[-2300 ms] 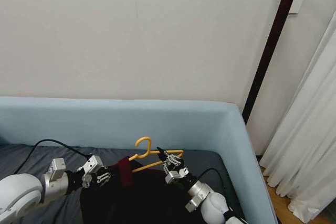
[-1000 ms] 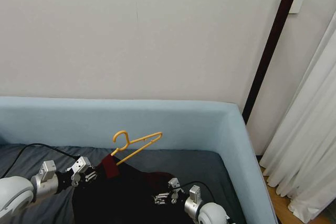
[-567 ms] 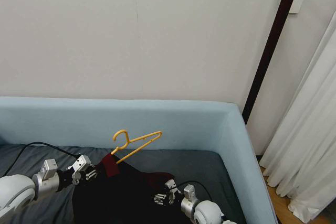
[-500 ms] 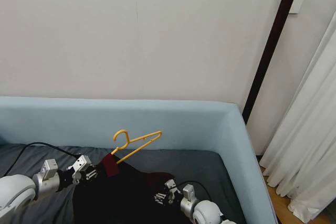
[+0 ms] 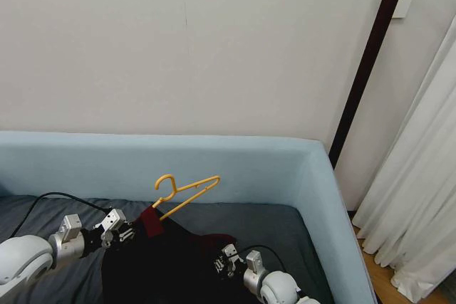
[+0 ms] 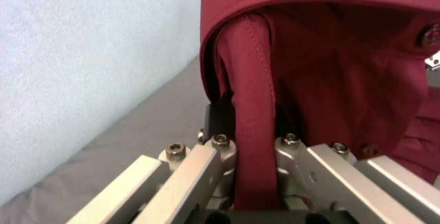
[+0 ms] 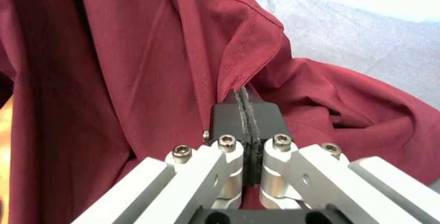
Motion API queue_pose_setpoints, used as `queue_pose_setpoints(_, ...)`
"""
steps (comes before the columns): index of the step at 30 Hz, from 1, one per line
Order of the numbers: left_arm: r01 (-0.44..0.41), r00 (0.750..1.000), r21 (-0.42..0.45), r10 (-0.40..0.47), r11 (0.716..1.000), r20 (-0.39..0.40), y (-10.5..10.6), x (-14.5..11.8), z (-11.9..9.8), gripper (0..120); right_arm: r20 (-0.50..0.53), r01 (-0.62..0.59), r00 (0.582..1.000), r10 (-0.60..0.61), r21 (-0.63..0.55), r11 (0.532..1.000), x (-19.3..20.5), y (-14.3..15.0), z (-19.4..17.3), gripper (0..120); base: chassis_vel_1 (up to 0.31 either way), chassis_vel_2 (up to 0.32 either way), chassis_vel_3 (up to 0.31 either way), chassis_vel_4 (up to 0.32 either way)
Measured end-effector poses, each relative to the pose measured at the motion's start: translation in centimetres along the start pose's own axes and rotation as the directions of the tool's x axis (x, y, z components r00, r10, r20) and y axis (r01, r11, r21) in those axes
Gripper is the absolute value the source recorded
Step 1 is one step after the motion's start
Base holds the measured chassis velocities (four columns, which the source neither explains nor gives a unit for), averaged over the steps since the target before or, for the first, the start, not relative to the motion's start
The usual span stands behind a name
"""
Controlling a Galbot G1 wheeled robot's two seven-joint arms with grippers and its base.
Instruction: Pick up the clothes from the sofa and hang them on the clothes hanger.
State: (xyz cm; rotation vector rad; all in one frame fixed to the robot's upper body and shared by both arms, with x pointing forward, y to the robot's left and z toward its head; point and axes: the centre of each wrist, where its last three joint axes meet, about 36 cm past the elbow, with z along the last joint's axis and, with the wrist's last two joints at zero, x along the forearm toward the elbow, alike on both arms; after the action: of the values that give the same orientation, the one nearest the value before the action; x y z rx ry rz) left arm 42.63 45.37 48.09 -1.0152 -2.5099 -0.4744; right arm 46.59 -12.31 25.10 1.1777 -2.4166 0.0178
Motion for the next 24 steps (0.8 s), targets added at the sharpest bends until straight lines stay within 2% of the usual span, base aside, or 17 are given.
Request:
queue_pose_setpoints(16,0.001,1.0,-0.001,-0.001,1.0,0.011,0.29,-0.69,-0.12,1,-0.001,-0.021,1.0,0.021,-0.006,1.0,0.09,-0.18,0.35,0,0.0,0.0,0.0,0.0)
queue_pose_setpoints(20,0.001,1.0,-0.003,-0.001,1.0,0.012,0.31,-0.73,-0.18,1,-0.007,-0.024,1.0,0.024,-0.012,1.0,0.0,-0.17,0.45,19,0.0,0.0,0.0,0.0)
queue_pose_setpoints(21,0.001,1.0,-0.003,-0.001,1.0,0.012,0.31,-0.73,-0.18,1,-0.007,-0.024,1.0,0.024,-0.012,1.0,0.0,-0.17,0.45,19,0.0,0.0,0.0,0.0)
queue_pose_setpoints(24,-0.001,1.0,-0.003,0.001,1.0,0.011,0.22,-0.72,-0.14,1,-0.014,-0.026,1.0,0.026,-0.014,1.0,-0.14,-0.12,0.62,31,0.0,0.0,0.0,0.0)
